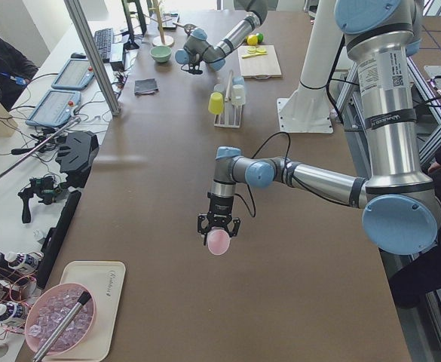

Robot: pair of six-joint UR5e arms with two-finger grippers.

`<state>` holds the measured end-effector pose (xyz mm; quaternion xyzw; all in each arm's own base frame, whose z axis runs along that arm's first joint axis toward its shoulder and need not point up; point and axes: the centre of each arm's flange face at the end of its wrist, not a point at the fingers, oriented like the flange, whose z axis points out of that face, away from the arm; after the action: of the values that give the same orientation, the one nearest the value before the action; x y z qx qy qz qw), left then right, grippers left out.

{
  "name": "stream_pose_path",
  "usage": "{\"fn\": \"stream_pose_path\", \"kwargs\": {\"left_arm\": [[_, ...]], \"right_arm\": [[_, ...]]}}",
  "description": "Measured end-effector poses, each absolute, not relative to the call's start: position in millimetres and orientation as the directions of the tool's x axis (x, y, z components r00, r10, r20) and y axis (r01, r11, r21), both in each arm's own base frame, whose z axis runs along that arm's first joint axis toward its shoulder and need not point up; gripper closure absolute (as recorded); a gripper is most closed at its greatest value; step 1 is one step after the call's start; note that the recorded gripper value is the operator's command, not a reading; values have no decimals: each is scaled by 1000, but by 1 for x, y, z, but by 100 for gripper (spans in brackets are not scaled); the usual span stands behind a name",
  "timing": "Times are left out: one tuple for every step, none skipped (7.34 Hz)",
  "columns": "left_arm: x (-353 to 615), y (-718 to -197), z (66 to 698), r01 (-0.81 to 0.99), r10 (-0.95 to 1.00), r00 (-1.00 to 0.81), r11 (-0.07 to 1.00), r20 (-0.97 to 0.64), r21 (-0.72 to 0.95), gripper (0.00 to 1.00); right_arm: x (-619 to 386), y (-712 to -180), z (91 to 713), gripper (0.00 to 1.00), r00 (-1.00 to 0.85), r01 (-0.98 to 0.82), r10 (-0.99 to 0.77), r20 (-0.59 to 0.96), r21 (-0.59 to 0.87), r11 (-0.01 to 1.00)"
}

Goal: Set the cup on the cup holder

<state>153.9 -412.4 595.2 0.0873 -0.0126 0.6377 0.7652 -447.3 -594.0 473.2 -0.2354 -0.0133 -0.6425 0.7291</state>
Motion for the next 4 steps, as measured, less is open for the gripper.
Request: {"fn": "stream_pose_path", "kwargs": {"left_arm": [[136,-425,584,-953,958,254,224,131,205,94],[123,-435,576,-912,934,337,294,114,288,100],[119,-445,569,-854,896,435,379,91,357,100],[117,-452,562,-789,854,517,452,52,417,100]], "right_arm": [[-447,-594,478,1,174,938,-930,323,-343,56],[-447,-593,482,1,175,934,-929,325,-354,52],[-447,-593,486,1,175,931,-928,328,-363,47],[-448,-592,490,1,174,926,-929,328,-374,41]]}}
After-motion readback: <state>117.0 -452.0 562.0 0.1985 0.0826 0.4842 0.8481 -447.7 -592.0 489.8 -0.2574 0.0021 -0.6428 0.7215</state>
